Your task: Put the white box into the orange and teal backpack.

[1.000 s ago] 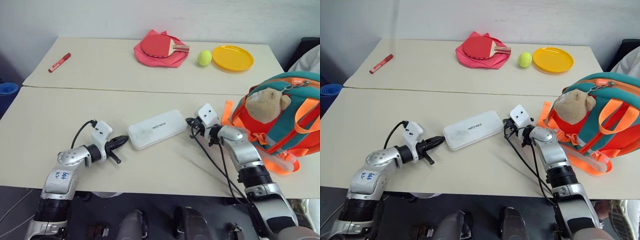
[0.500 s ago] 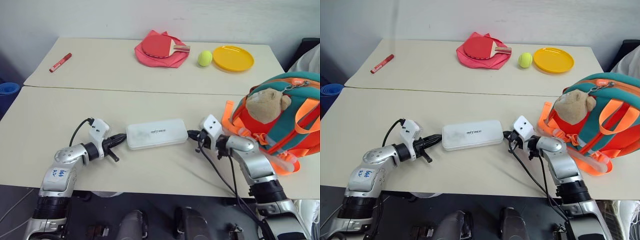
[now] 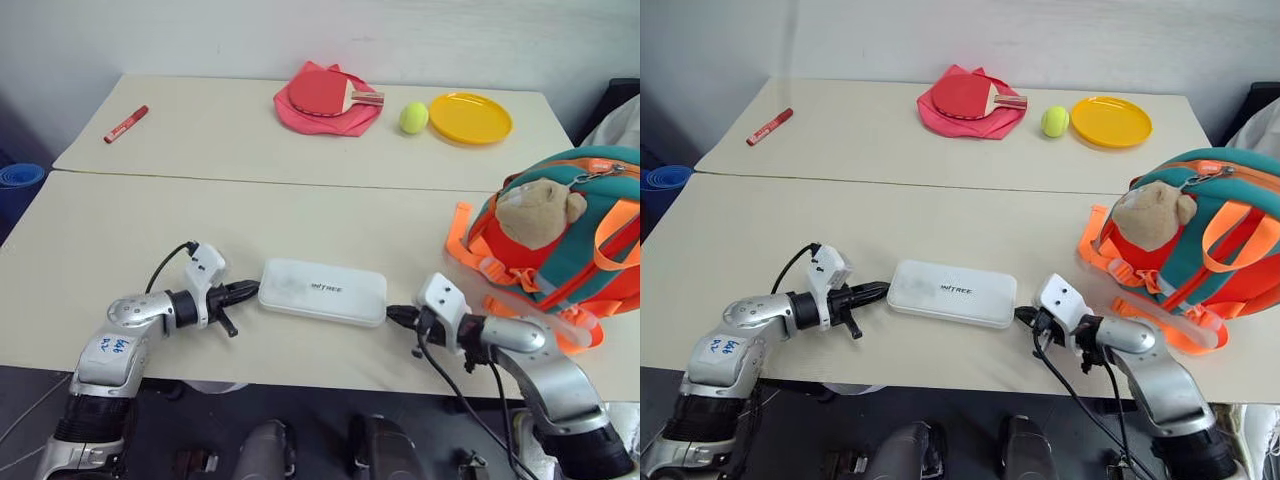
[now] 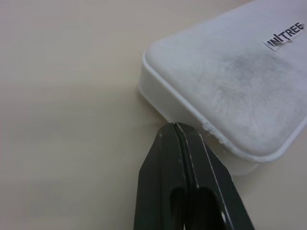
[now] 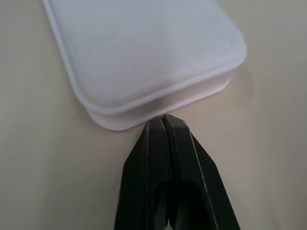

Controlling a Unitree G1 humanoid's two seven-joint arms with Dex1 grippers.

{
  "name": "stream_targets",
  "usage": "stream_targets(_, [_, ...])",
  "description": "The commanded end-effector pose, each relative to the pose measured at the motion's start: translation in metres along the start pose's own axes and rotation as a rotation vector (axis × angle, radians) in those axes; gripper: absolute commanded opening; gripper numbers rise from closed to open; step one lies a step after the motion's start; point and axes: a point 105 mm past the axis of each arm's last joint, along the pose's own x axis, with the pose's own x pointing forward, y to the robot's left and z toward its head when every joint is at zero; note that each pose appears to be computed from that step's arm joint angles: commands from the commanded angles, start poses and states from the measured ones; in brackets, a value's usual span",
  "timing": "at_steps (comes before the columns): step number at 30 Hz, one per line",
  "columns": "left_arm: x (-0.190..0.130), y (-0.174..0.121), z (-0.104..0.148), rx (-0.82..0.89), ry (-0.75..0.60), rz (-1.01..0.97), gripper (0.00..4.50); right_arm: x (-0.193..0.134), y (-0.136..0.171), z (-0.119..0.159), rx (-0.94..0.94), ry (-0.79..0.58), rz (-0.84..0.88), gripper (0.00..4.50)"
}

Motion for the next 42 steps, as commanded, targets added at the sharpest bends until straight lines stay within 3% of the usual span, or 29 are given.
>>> stream_targets(1, [-0.001,-0.014,0.001,-0.049,-0.008,-0.078,0.38,-0.010,-0.002,-0.001,-0.002,0.008,-0.013,0.00])
stream_targets(3, [-0.007,-0.016,-0.001,-0.093,0.006,-0.111,0.83,-0.017,-0.006,-0.007,0.007,0.032,-0.031,0.00])
stream_targets(9, [-0.043,-0.005,-0.006,-0.533,0.206,-0.302,2.68,-0.029,-0.018,-0.016,-0.003,0.068,-0.061,0.00])
stream_targets(15, [-0.015,0.026,0.013,-0.703,0.219,-0.270,4.45,-0.026,-0.023,-0.016,-0.013,0.059,-0.073,0.00])
stream_targets(17, [0.001,0.021,0.016,-0.885,0.266,-0.294,4.45,-0.020,-0.022,-0.013,-0.018,0.048,-0.075,0.00])
stream_targets(19, [0.015,0.014,0.016,-0.954,0.312,-0.321,4.45,-0.015,-0.022,-0.011,-0.026,0.037,-0.071,0.00])
stream_targets(27, [0.047,-0.008,0.011,-1.014,0.398,-0.384,4.45,0.001,-0.023,-0.008,-0.046,0.024,-0.062,0.00])
stream_targets(36, [0.059,-0.023,0.029,-1.121,0.335,-0.474,4.45,0.015,-0.021,-0.002,-0.043,-0.027,-0.045,0.00])
stream_targets(39, [0.059,-0.027,0.026,-1.089,0.333,-0.469,3.91,0.014,-0.019,-0.003,-0.023,-0.034,-0.047,0.00])
stream_targets(42, [0.054,-0.033,0.024,-1.085,0.318,-0.501,2.98,0.011,-0.016,-0.004,0.001,-0.053,-0.054,0.00])
